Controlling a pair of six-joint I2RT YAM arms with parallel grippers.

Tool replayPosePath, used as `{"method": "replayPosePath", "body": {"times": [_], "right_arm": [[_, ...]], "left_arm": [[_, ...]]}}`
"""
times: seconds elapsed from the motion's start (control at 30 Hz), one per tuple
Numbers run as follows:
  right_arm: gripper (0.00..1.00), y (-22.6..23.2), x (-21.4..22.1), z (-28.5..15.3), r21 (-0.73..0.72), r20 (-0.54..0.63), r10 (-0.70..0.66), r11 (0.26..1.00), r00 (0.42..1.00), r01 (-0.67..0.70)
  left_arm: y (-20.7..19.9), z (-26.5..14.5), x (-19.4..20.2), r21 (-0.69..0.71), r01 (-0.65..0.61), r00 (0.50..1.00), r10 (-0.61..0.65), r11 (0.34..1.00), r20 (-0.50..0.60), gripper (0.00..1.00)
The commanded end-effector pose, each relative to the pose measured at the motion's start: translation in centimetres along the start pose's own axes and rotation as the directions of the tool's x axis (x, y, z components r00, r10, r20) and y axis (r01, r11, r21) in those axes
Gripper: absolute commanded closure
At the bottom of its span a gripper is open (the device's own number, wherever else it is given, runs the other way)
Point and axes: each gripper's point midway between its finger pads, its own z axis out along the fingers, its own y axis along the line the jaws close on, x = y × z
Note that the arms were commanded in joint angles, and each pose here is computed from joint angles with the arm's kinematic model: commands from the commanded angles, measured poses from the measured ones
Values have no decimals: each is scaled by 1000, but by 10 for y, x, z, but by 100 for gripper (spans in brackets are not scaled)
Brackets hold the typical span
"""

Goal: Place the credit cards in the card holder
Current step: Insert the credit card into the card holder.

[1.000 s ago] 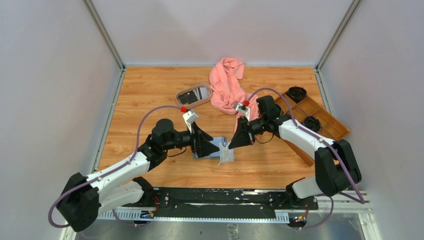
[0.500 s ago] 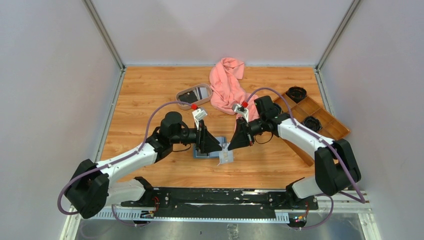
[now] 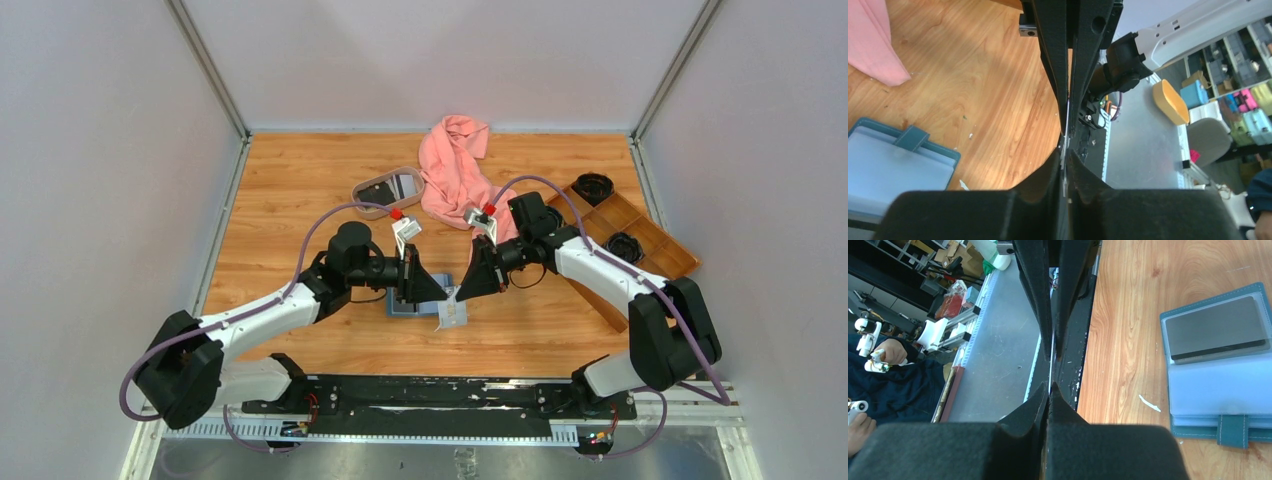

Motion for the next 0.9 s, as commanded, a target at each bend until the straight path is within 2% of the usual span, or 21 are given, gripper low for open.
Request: {"method": "replayPosePath", "body": {"times": [0.0, 0.07, 0.1, 0.13, 0.17, 0.2, 0.23, 0.27, 0.4, 0.53, 0.6, 0.7, 0.87], "right_arm": [[100, 3, -4, 4, -19, -10, -28, 999, 1000, 28], [100, 2, -3, 5, -16, -13, -24, 1000, 1000, 24], [96, 1, -3, 5, -11, -15, -25, 1000, 1000, 25], [85, 0, -2, 5, -3, -18, -25, 1000, 1000, 25], [62, -2, -1, 5, 11, -22, -28, 1000, 999, 28], [47, -5, -1, 4, 29, -28, -31, 999, 999, 32], [37, -7, -1, 3, 56, -39, -45, 997, 998, 48], [32, -9, 0, 0, 81, -59, -65, 994, 996, 69], [26, -21, 4, -15, 213, -156, -161, 958, 975, 192], [26, -37, 4, -42, 355, -213, -207, 894, 955, 273], [27, -39, 4, -47, 372, -202, -201, 890, 959, 265], [29, -37, 5, -42, 345, -168, -177, 911, 970, 226], [31, -43, 5, -31, 312, -114, -105, 940, 988, 136]], "left_arm": [[-9, 3, 2, 35, 4, 1000, -3, 999, -25, 95], [-10, 2, 1, 32, -5, 1000, 6, 999, -17, 100], [-9, 1, 1, 26, -12, 1000, 13, 1000, -10, 100], [-9, 0, 0, 20, -22, 1000, 22, 1000, -3, 100], [-7, -2, 0, 11, -38, 999, 38, 999, 5, 100], [-6, -3, 3, 5, -46, 999, 46, 999, 7, 100], [-5, -3, 4, 3, -57, 998, 57, 998, 6, 100], [-2, -5, 8, -5, -62, 998, 62, 998, 3, 100], [13, -16, 17, -56, -50, 999, 51, 997, 20, 100], [42, -38, 17, -183, 23, 994, -4, 983, 106, 100], [54, -50, 12, -238, 55, 985, -13, 970, 175, 100], [58, -62, -3, -239, 81, 958, -9, 968, 286, 100], [73, -70, -13, -183, 123, 935, -52, 975, 352, 100]]}}
